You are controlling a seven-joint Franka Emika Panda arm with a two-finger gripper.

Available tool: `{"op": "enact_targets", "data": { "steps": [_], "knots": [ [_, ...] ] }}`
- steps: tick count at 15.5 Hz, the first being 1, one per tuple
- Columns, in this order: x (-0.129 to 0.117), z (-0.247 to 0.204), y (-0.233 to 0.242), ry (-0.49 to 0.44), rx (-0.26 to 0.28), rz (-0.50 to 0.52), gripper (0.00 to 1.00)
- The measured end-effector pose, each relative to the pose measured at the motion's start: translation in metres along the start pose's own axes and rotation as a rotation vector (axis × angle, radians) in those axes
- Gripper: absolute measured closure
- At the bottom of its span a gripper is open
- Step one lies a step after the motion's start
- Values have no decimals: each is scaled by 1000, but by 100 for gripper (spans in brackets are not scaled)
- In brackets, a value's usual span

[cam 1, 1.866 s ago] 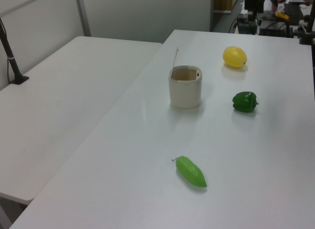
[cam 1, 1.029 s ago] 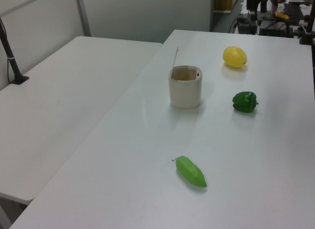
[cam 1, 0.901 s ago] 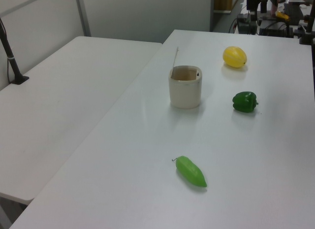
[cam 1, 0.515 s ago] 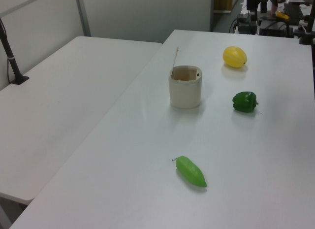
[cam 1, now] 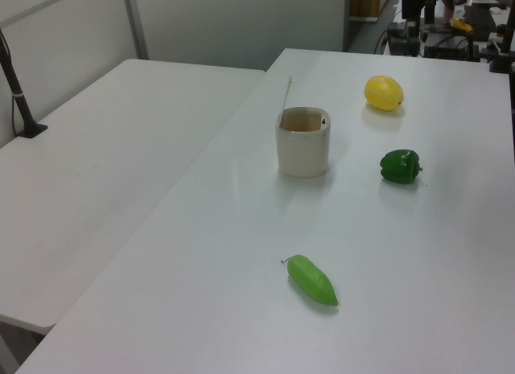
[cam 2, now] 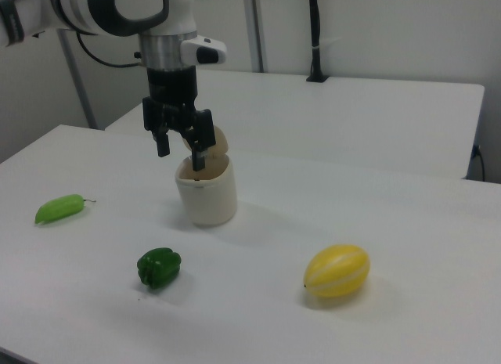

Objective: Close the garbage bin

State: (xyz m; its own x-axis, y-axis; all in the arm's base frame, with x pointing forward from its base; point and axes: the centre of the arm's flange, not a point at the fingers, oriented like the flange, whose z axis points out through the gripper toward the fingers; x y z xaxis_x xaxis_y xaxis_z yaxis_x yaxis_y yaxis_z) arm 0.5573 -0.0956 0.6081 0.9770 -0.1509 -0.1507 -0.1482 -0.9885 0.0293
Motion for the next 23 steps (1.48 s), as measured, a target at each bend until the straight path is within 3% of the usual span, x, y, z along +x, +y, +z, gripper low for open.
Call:
{"op": "enact_targets", "data": {
  "steps": [7,14,16,17,18,22,23],
  "knots": [
    [7,11,-8,-20,10,-12,0],
    [28,16,-12,55,10,-9,5],
    [28,15,-14,65,34,-11,26],
    [31,13,-16,87,51,-11,44],
    [32,12,-17,102,59,-11,55],
    [42,4,-19,193,82,-8,95],
    [46,2,-20,220,85,-7,99]
  ]
}}
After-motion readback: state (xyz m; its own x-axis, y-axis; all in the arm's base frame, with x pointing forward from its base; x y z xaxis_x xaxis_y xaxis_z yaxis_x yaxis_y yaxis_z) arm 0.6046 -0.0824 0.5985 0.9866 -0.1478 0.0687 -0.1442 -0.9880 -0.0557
